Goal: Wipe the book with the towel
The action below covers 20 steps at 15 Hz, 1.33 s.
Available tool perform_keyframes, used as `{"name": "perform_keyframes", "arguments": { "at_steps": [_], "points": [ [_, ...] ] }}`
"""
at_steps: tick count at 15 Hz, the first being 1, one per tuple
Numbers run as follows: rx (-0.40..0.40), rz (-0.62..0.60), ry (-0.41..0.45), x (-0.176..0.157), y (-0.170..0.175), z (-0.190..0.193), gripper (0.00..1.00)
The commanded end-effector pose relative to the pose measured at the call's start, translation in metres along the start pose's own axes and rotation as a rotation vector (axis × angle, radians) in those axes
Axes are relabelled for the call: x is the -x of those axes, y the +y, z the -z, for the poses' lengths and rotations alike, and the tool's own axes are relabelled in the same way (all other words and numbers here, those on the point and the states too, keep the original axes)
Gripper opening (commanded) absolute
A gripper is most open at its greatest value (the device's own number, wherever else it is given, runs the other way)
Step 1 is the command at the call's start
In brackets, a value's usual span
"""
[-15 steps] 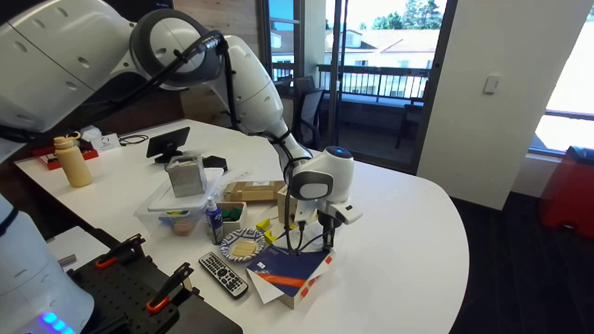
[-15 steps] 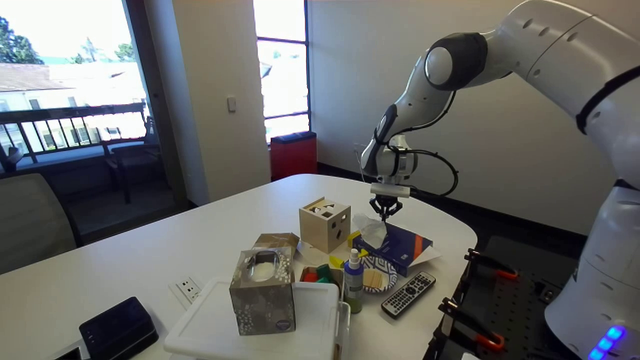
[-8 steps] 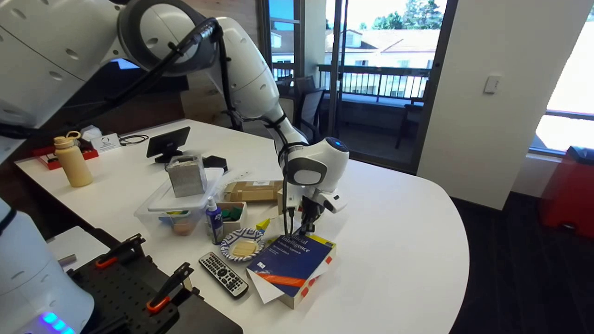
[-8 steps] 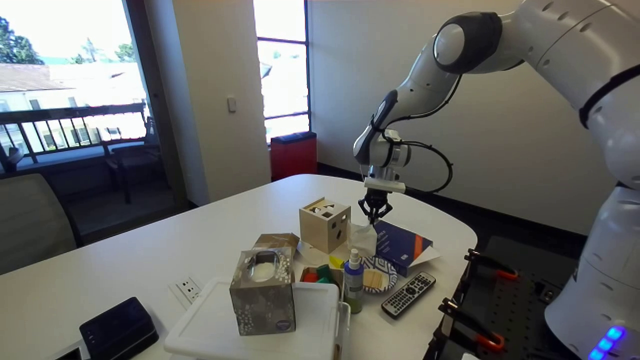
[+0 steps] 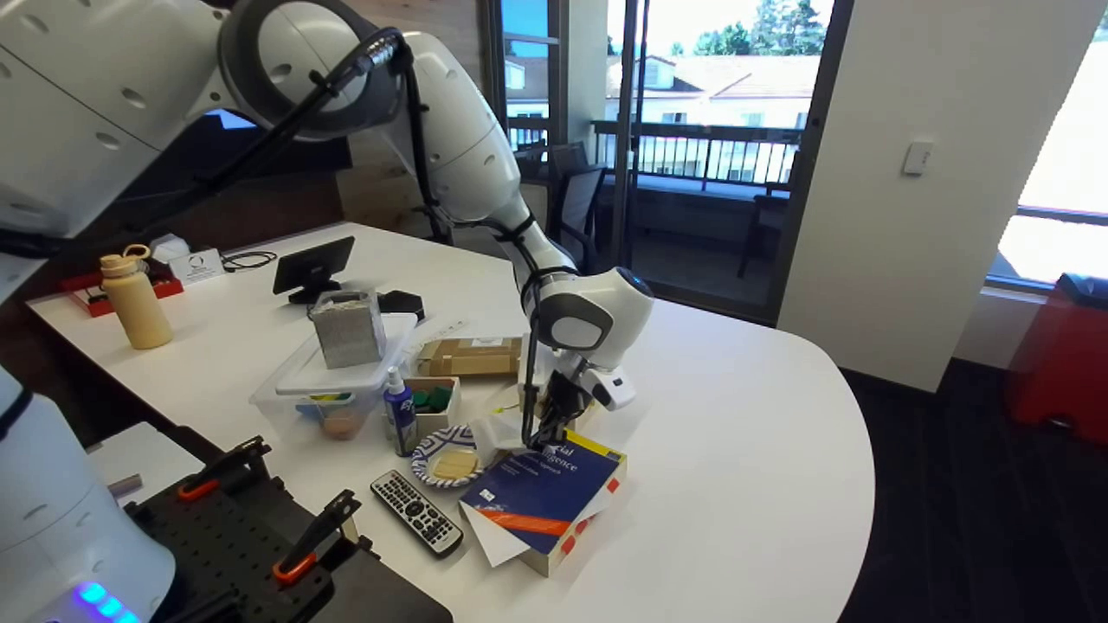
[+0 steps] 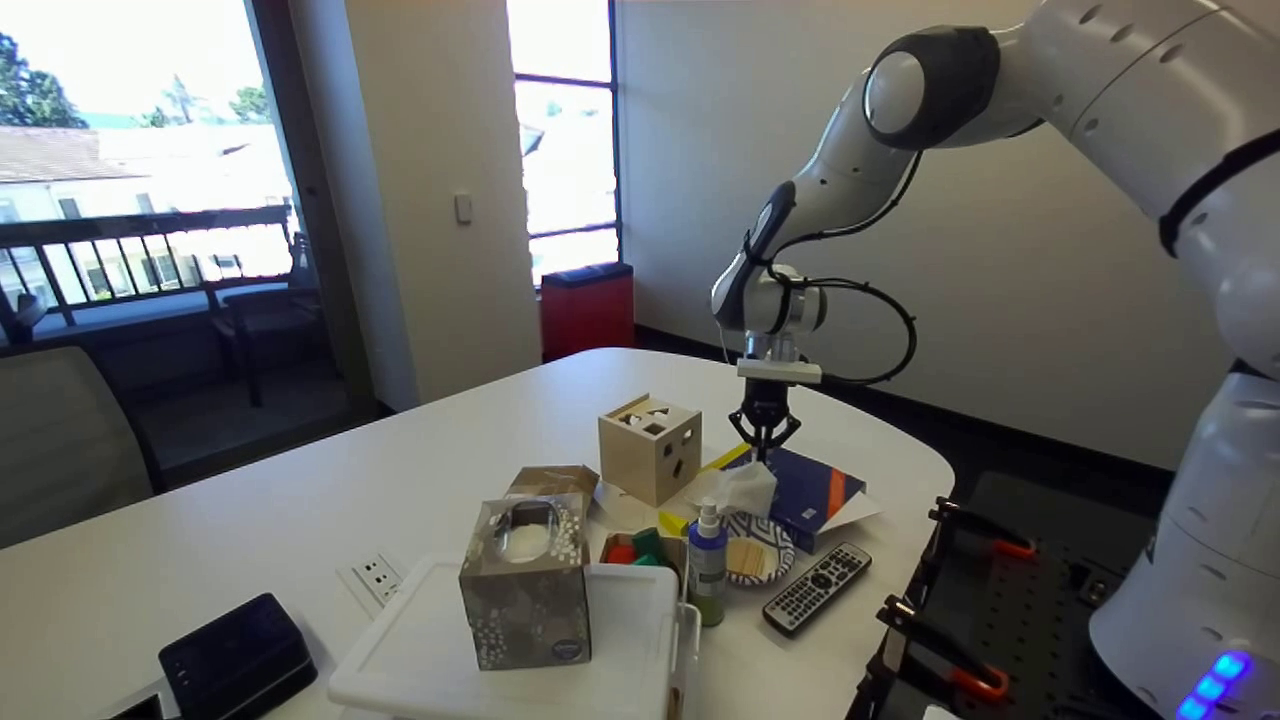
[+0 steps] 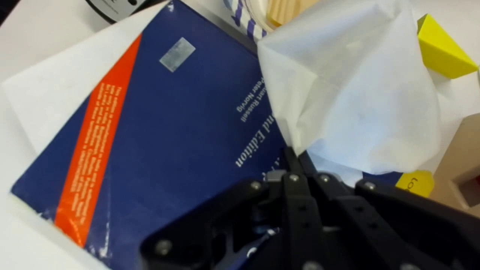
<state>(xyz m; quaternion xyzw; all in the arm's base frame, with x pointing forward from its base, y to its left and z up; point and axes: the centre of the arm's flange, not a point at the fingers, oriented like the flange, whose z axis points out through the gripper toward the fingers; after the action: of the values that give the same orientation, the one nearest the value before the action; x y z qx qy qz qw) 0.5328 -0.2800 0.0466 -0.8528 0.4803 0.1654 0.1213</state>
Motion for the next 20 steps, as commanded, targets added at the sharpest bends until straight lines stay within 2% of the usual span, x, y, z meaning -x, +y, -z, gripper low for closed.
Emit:
{"name": "perform_keyframes", "arguments": {
  "at_steps": [1,4,9,11,14,17,20],
  "points": [
    [0.014,-0.104,0.055,0.007,0.015,0.016,0.00],
    [0.036,-0.205,0.129,0.002,0.030,0.023,0.00],
    [0.094,-0.406,0.335,-0.012,0.054,0.027,0.00],
    [0.126,-0.461,0.376,-0.014,0.063,0.028,0.00],
    [0.177,-0.498,0.370,-0.012,0.072,0.026,0.00],
    [0.158,-0.415,0.294,-0.006,0.067,0.018,0.00],
    [0.125,-0.324,0.260,-0.001,0.052,0.006,0.00]
  ]
}}
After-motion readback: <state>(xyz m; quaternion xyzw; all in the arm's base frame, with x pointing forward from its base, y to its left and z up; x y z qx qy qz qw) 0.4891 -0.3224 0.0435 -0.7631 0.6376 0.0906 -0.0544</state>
